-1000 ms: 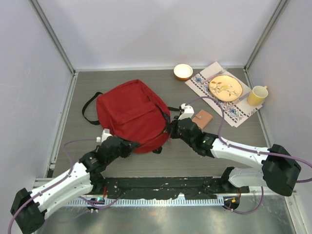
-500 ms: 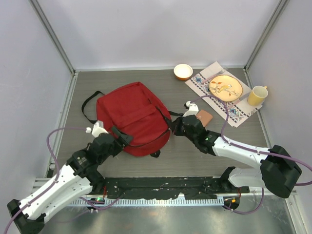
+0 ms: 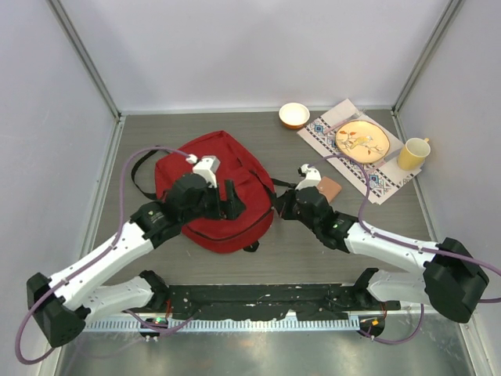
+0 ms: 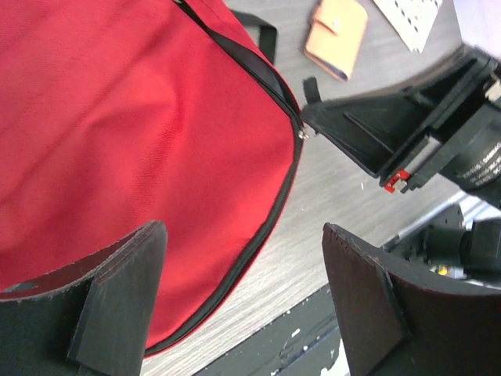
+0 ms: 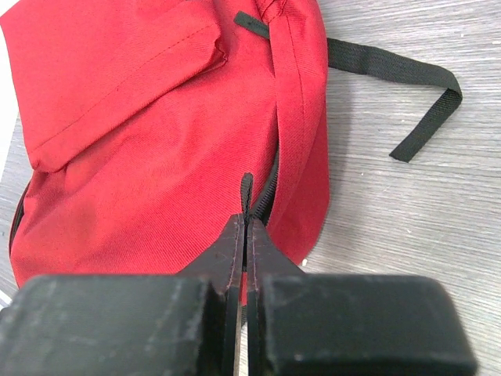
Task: Pack the student bag
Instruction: Zip the student bag at the center of the board.
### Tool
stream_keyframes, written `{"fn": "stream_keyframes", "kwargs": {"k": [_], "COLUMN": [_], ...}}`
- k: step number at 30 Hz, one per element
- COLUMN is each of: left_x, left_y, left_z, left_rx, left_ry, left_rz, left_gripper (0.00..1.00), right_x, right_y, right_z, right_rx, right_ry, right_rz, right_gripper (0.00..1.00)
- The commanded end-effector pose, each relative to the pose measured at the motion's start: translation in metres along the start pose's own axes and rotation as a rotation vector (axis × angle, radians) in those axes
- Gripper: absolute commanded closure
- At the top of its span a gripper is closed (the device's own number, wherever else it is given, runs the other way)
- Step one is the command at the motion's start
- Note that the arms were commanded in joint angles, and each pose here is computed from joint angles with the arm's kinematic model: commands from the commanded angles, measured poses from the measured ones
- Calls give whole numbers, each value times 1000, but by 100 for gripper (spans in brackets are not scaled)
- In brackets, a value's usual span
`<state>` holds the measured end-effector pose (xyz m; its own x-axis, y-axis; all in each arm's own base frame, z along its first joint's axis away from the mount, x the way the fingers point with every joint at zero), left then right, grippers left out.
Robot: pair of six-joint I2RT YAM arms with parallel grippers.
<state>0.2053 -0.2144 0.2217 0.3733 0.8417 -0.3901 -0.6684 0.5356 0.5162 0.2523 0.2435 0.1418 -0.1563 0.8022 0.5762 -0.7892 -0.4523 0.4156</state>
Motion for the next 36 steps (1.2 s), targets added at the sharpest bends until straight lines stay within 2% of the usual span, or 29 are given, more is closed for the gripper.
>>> {"fn": "stream_keyframes", "kwargs": {"k": [1,6,12,16,23,29,36], "left_x": [-48,-70,-80,-78,-63,-67,-79], "left_y": [-7,-31,-59,-75,-84,-77,-94], "left_z": [4,-18,-40,-44,-28,-12,-34], "left_rx": [26,81,113,106,15,-68,23], "left_ry": [-156,-294,-376,-423,-437,-426,-445], "left_rz": [-242,-241,-154,-81,65,45,-27], "left_gripper": [17,18,18,19,20,19,19], "right_x": [8,9,11,11,11,10,12], "right_y": [5,8,11,14,17,18,20], "right_z": [16,19,23,25,26,24,27], "right_rx": [-68,-76,-86,-93,-94,-91,-98], "right_ry": [-22,-18,-14,-18,-19,-21,-29], "right_rz": [35,39,39,47,50,49,59], "right_gripper": [99,99,99,99,99,99,99]}}
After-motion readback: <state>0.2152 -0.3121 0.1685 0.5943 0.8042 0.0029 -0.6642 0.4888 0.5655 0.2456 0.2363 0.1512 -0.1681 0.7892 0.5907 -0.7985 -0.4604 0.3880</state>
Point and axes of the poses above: each gripper's point midway between its finger pads, its own y axis back along the fingers, its own x axis along the line the jaws close on, z = x × y, the point moved 2 cm from there along y, back along the fingers, and after that the axes turned 6 degrees about -y, right-handed, at the moved point
